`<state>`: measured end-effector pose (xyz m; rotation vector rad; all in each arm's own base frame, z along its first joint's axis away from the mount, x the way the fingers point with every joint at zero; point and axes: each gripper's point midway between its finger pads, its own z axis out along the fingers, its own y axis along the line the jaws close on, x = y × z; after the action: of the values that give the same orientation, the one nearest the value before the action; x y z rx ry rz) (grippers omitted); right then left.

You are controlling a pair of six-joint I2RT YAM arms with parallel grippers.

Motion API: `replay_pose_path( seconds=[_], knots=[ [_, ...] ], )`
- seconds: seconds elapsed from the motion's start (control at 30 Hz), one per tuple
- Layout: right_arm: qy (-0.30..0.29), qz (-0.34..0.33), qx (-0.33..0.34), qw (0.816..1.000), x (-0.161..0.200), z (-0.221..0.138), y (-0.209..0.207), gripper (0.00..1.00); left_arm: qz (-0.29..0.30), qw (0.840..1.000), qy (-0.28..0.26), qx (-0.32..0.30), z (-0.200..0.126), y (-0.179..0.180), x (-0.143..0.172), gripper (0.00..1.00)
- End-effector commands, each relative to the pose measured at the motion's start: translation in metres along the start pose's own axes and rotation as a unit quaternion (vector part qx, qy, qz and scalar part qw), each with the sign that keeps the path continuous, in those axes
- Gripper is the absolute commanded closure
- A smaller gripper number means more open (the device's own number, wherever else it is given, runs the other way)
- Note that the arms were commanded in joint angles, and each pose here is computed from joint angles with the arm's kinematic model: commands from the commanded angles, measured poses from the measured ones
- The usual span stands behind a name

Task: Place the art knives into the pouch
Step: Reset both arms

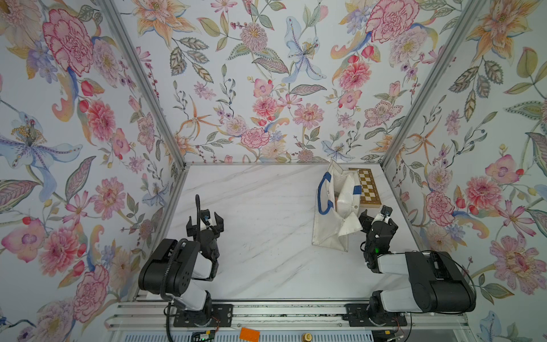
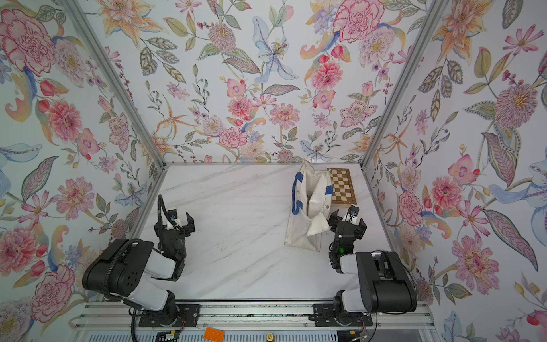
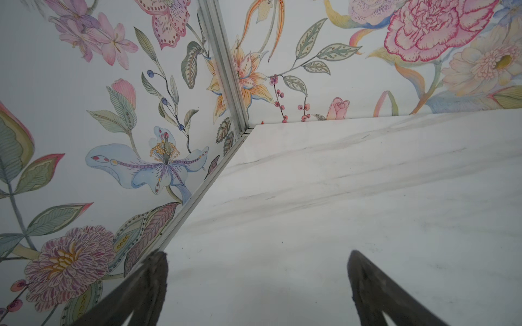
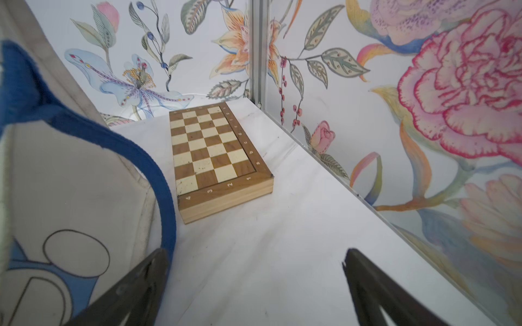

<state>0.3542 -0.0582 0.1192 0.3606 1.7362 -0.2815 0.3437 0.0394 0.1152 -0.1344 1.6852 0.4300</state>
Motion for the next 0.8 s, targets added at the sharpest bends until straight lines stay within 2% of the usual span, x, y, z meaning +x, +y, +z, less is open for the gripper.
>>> replay_pose_path(
  seconds=[0.0,0.07,0.1,0.17,0.23,0.3,0.77],
  knots=[
    [-0.001,-0.028,-0.080,0.996,-0.003,0.004,0.030,0.01,-0.015,0.999,-0.051,0.007,0.005,0.000,-0.028,0.00],
    [0.007,-0.048,-0.117,0.992,0.007,0.008,0.046,0.01,-0.001,0.999,-0.036,0.033,0.017,-0.014,-0.029,0.00],
    [-0.018,-0.057,-0.109,0.992,0.003,0.009,0.049,0.01,-0.004,0.999,-0.032,0.043,0.018,-0.015,-0.028,0.01],
    [0.008,-0.063,-0.098,0.993,0.008,0.008,0.049,0.01,-0.007,0.998,-0.038,0.043,0.018,-0.013,-0.029,0.01],
    [-0.011,-0.063,-0.086,0.994,0.005,0.009,0.046,0.01,-0.007,0.998,-0.039,0.043,0.018,-0.014,-0.030,0.01],
    [0.005,-0.059,-0.088,0.994,0.008,0.009,0.045,0.01,-0.005,0.998,-0.039,0.044,0.018,-0.013,-0.030,0.01],
    [-0.004,-0.061,-0.084,0.995,0.007,0.009,0.044,0.01,-0.005,0.999,-0.036,0.041,0.019,-0.014,-0.029,0.01]
  ],
)
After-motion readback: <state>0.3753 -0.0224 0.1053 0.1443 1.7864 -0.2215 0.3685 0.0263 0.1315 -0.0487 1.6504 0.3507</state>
